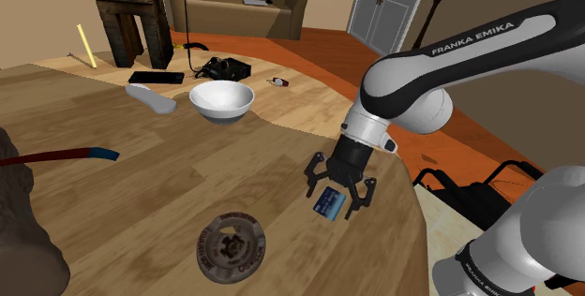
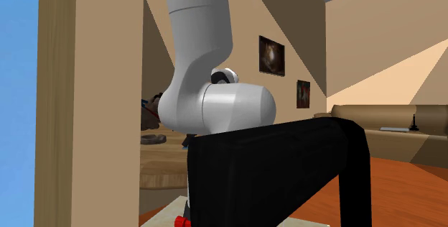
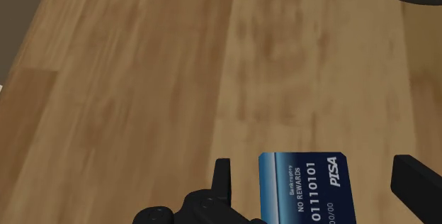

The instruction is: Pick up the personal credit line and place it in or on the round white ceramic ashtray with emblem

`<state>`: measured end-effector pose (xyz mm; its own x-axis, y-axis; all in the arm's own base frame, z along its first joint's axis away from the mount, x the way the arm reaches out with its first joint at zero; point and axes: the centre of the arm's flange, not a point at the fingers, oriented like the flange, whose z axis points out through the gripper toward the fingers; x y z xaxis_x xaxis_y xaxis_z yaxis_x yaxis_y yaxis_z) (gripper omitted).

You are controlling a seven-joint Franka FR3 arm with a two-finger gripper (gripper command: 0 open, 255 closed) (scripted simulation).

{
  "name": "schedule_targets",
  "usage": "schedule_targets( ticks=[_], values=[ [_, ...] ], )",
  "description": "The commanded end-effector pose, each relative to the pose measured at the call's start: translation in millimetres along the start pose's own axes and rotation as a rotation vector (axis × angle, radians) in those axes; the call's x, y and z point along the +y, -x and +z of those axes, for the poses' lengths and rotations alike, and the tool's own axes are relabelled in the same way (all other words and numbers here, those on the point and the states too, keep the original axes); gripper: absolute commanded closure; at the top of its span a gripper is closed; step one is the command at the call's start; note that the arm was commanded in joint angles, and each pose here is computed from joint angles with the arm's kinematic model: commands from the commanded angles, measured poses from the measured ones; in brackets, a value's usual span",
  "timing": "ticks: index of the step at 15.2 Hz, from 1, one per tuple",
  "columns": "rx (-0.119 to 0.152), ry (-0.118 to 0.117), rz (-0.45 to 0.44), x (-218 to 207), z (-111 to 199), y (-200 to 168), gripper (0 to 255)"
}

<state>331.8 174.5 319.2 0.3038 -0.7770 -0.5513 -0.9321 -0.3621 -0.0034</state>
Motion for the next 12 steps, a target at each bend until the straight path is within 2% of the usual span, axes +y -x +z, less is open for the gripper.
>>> schedule_targets(
  ticks=[1, 6, 7, 12],
  values=[
    [0.0, -0.001, 0.0, -0.1, 2.2, -0.2, 0],
    [0.0, -0.001, 0.0, 0.0, 2.2, -0.2, 0],
    [0.0, -0.001, 0.0, 0.0, 2.2, -0.2, 255],
    [0.0, -0.001, 0.0, 0.0, 2.1, -0.2, 255]
  ],
)
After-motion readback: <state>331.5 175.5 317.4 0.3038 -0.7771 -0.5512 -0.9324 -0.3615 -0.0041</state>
